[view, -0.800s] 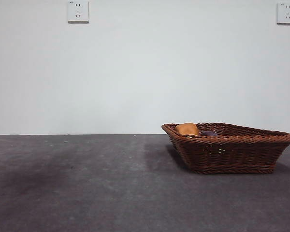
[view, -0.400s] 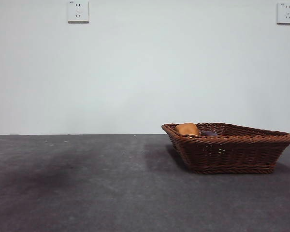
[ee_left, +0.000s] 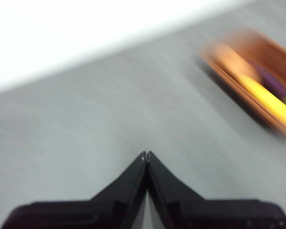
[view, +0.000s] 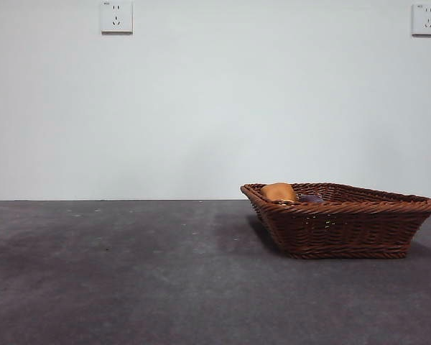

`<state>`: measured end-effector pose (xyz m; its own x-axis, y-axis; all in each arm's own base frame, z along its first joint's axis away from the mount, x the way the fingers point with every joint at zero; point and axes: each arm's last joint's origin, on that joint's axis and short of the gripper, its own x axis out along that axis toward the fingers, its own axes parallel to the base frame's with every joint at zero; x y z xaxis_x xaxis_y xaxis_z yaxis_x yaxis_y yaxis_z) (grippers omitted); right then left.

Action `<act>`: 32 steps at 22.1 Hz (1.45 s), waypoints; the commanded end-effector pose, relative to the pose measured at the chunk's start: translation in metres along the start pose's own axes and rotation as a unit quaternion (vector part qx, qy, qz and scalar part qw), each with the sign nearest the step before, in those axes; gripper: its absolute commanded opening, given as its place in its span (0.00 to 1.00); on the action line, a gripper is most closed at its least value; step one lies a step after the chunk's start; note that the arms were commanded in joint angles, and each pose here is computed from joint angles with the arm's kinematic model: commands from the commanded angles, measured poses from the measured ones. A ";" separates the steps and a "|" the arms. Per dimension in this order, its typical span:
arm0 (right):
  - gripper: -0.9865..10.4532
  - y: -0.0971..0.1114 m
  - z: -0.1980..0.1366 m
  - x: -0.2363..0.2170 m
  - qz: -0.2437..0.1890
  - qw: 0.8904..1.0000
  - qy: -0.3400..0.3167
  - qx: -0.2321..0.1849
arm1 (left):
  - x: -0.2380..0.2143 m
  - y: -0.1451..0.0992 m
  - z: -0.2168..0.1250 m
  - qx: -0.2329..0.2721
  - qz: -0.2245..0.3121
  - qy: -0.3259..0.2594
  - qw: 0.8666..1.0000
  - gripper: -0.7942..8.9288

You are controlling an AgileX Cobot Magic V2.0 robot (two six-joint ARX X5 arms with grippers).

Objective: Help me put the vegetables on the table into the basket

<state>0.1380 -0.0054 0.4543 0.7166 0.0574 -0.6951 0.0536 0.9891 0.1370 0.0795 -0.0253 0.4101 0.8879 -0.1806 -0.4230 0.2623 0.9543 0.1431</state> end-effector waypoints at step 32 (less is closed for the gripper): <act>0.09 -0.007 0.100 0.165 0.009 0.994 -0.110 -0.006 | 0.120 -0.008 -0.234 -0.120 0.106 -0.124 0.979 0.08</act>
<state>0.3234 -0.0165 0.4116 0.8544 0.0491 -0.5174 0.0230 0.9910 0.1322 0.0956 0.0007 0.1520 0.9860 -0.0005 -0.1665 -0.0031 0.9998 -0.0213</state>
